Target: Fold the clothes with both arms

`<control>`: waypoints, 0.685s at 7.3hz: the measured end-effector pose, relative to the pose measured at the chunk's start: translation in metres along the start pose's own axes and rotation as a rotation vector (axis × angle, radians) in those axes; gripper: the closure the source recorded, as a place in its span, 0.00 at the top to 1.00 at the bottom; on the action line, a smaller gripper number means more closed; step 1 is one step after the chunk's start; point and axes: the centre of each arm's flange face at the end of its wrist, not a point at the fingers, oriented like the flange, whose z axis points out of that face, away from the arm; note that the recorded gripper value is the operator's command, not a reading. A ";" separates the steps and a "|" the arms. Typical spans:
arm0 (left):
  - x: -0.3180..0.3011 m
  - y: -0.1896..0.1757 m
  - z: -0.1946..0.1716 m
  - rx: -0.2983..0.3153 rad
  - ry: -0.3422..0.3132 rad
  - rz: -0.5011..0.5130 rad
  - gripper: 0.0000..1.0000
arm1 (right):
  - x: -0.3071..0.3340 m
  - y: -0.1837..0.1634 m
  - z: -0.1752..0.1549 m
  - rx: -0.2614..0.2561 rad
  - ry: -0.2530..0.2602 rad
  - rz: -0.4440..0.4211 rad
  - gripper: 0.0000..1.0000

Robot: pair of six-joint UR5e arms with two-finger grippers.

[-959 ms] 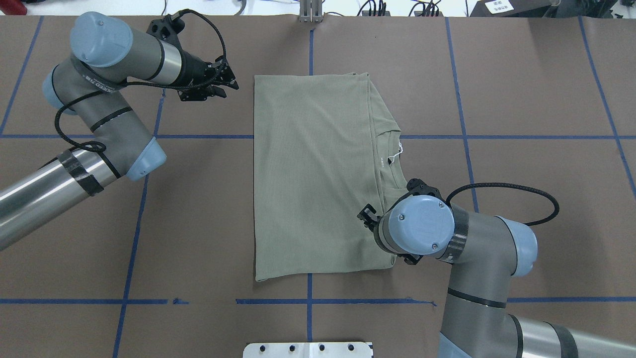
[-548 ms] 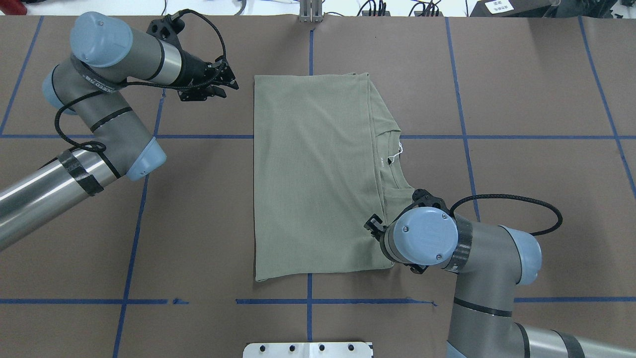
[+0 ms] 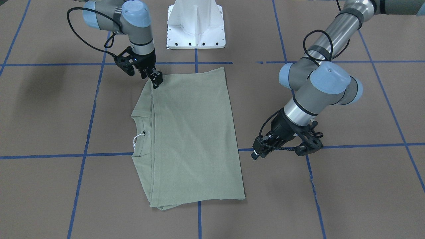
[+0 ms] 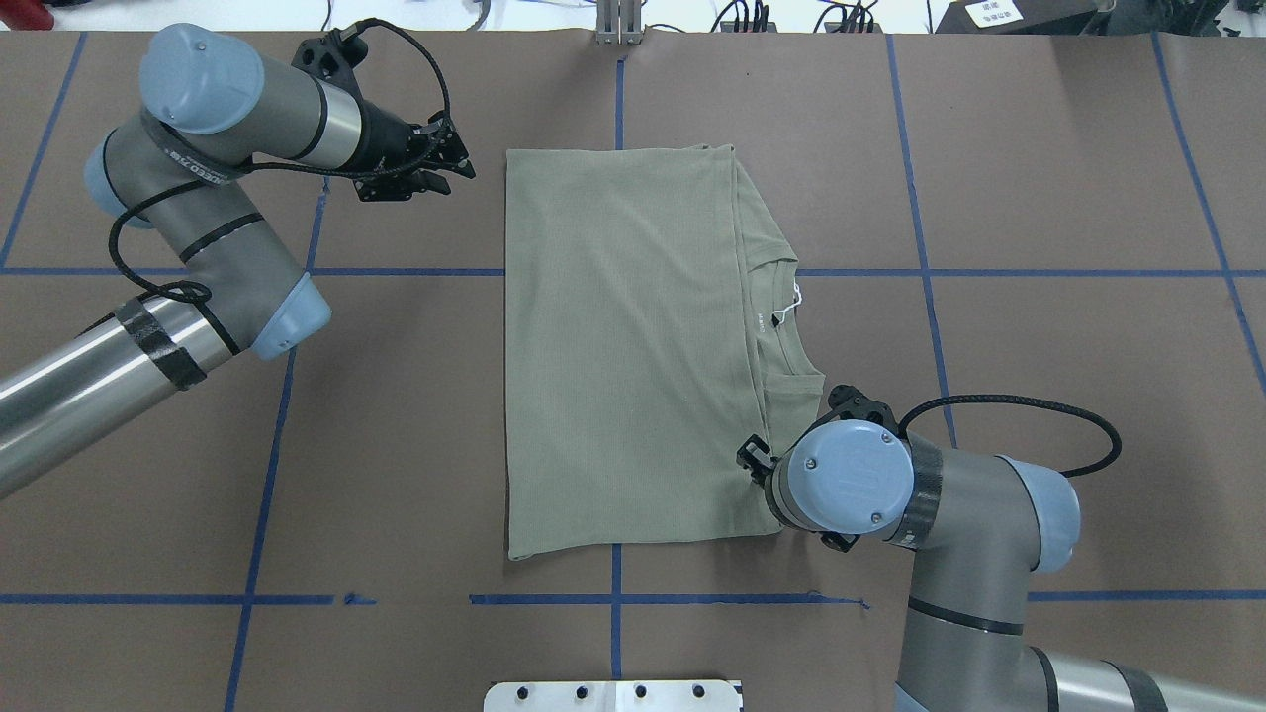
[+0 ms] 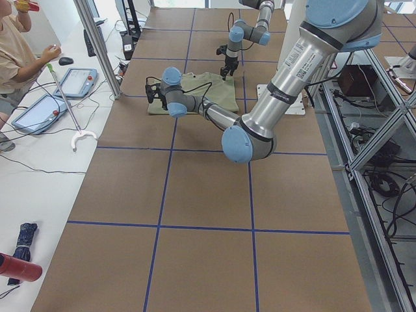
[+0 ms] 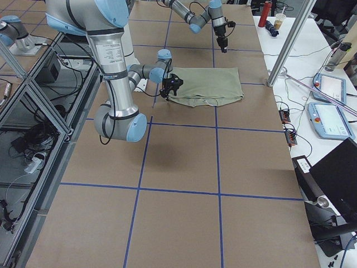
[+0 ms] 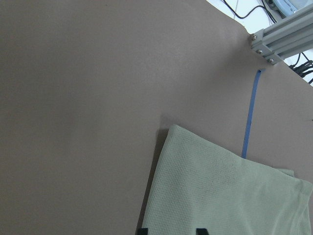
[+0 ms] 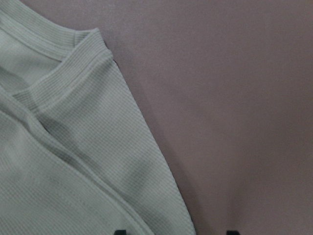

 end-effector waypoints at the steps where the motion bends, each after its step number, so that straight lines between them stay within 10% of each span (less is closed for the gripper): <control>1: 0.000 0.000 0.000 0.000 0.000 0.000 0.44 | 0.001 0.001 0.000 -0.002 0.000 0.000 0.00; 5: 0.002 0.001 -0.001 0.000 0.004 0.000 0.44 | 0.000 0.007 -0.006 -0.011 -0.011 -0.009 0.00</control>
